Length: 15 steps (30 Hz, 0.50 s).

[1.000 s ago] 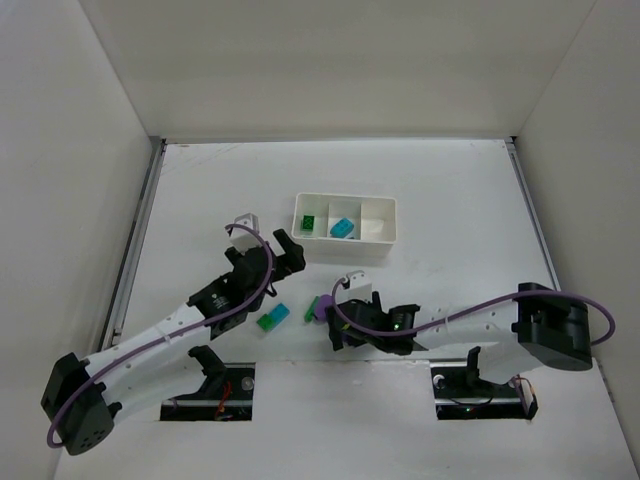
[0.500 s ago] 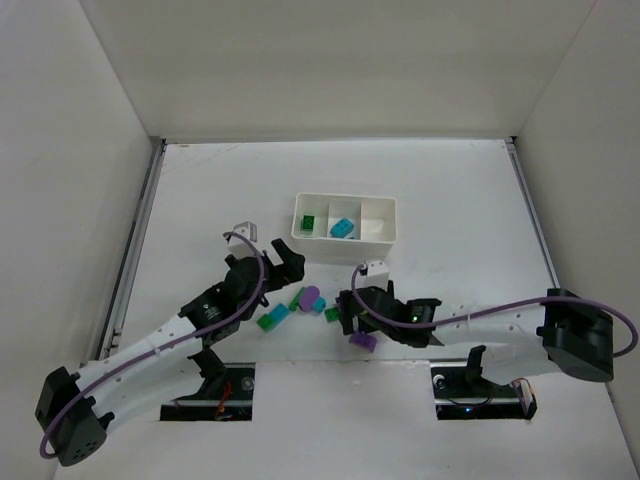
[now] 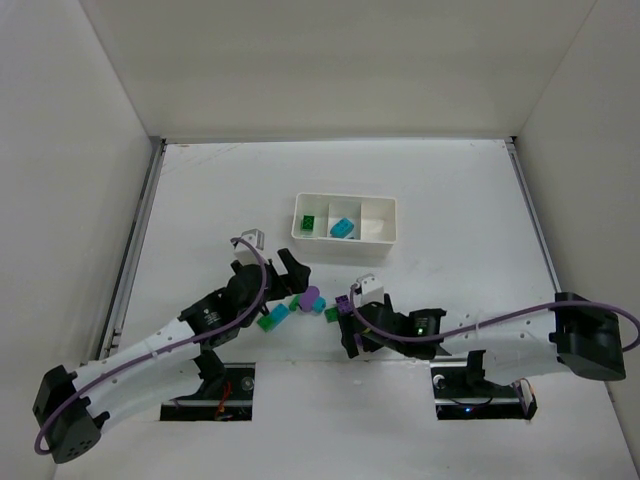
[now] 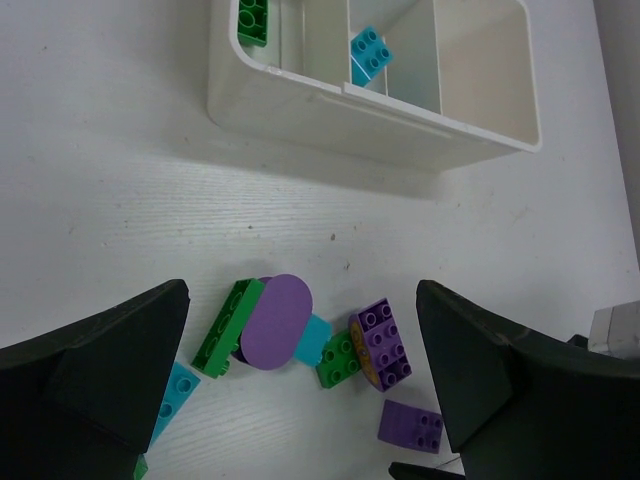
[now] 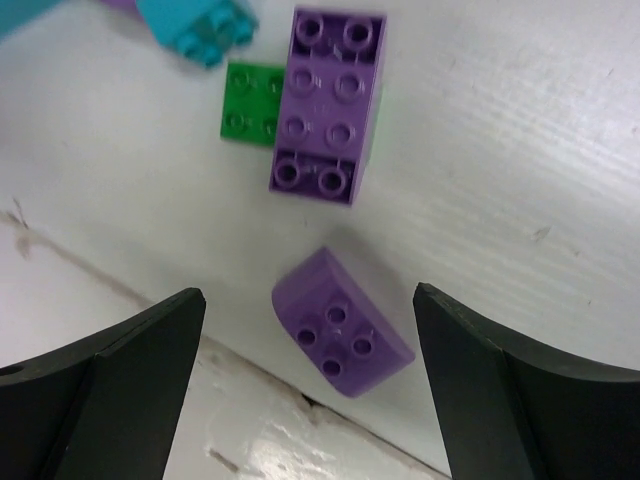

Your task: Sort the legos into containers by color

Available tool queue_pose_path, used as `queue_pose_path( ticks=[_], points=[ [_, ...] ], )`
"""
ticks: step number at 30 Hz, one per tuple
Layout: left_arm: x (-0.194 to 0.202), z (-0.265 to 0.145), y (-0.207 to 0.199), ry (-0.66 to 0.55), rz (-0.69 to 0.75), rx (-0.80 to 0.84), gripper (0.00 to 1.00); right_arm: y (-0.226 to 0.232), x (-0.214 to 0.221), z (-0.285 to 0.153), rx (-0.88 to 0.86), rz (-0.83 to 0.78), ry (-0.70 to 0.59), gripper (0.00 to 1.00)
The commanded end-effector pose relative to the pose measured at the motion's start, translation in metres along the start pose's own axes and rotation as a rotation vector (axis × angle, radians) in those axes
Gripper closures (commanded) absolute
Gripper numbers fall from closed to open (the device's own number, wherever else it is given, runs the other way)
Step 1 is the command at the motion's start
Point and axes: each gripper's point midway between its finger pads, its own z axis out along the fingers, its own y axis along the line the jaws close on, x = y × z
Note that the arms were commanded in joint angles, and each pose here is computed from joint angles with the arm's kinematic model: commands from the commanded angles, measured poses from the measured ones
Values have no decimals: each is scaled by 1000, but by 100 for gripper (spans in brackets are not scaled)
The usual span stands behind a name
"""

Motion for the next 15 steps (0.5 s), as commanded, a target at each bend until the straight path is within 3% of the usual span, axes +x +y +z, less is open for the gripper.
queue_pose_path(
  ticks=[1,6,12,15],
  points=[
    [1,2,6,0,9,-16,0,2,22,-6,-14,-50,77,9],
    [-4,7,6,-6,7,-30,0,-5,30,1,52,-70,109,15],
    [-6,9,7,-17,5,-31,0,-5,32,9,91,-109,125,54],
    [-8,9,7,-22,4,-31,9,-1,20,3,87,-115,93,69]
  ],
)
